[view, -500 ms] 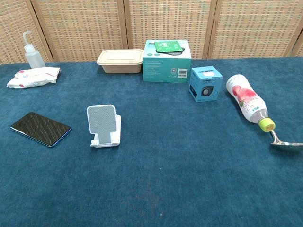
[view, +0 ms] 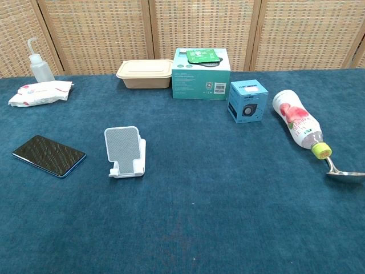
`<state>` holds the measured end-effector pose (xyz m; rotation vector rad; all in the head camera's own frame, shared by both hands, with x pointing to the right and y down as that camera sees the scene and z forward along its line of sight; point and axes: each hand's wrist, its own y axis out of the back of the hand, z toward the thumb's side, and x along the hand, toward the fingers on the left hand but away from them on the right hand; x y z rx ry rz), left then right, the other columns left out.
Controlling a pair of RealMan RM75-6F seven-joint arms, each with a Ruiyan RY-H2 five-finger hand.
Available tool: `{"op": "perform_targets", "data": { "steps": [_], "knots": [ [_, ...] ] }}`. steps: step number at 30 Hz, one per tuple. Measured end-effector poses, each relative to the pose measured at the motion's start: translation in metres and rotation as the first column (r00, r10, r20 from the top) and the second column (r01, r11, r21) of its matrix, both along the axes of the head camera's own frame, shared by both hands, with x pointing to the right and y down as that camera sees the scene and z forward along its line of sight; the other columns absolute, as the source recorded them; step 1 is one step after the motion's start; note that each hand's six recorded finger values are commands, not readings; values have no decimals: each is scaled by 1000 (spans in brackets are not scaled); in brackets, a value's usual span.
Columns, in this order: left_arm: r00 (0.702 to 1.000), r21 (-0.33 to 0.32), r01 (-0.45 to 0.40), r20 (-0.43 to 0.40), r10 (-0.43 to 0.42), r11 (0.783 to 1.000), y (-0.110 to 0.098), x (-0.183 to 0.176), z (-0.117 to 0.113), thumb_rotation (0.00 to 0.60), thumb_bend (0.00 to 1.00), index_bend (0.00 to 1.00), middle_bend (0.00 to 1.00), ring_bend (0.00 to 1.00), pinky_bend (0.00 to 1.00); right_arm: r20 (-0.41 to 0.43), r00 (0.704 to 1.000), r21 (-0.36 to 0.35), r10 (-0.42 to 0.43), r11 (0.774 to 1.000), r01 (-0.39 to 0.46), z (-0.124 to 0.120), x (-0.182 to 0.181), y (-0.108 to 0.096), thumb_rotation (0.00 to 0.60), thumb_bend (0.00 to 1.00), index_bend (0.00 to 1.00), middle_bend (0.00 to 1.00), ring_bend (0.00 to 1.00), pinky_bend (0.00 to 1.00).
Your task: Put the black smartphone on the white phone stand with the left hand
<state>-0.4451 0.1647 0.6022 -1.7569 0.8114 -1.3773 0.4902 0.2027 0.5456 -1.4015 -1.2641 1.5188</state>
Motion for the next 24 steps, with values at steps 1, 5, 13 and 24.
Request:
{"op": "perform_targets", "data": {
  "steps": [1, 5, 13, 24],
  "knots": [
    [1000, -25, -19, -1, 18, 1000, -4, 4, 6, 600, 0, 0, 0, 0, 0, -3, 1000, -5, 0, 1000, 0, 1, 0, 0, 600, 52, 0, 0, 0, 0],
    [995, -122, -100, -4, 100, 987, -25, 20, 32, 600, 0, 0, 0, 0, 21, -10, 1000, -13, 8, 1000, -8, 4, 1, -1, 600, 53, 0, 0, 0, 0],
    [976, -216, -210, 9, 217, 954, -51, 48, 87, 600, 0, 0, 54, 60, 138, -22, 1000, -33, 14, 999, -14, 11, 1, -2, 600, 53, 0, 0, 0, 0],
    [970, -288, -224, 27, 242, 931, -56, 66, 126, 600, 0, 33, 95, 92, 158, -18, 1000, -48, 20, 999, -21, 15, 2, -3, 600, 53, 0, 0, 0, 0]
  ]
}}
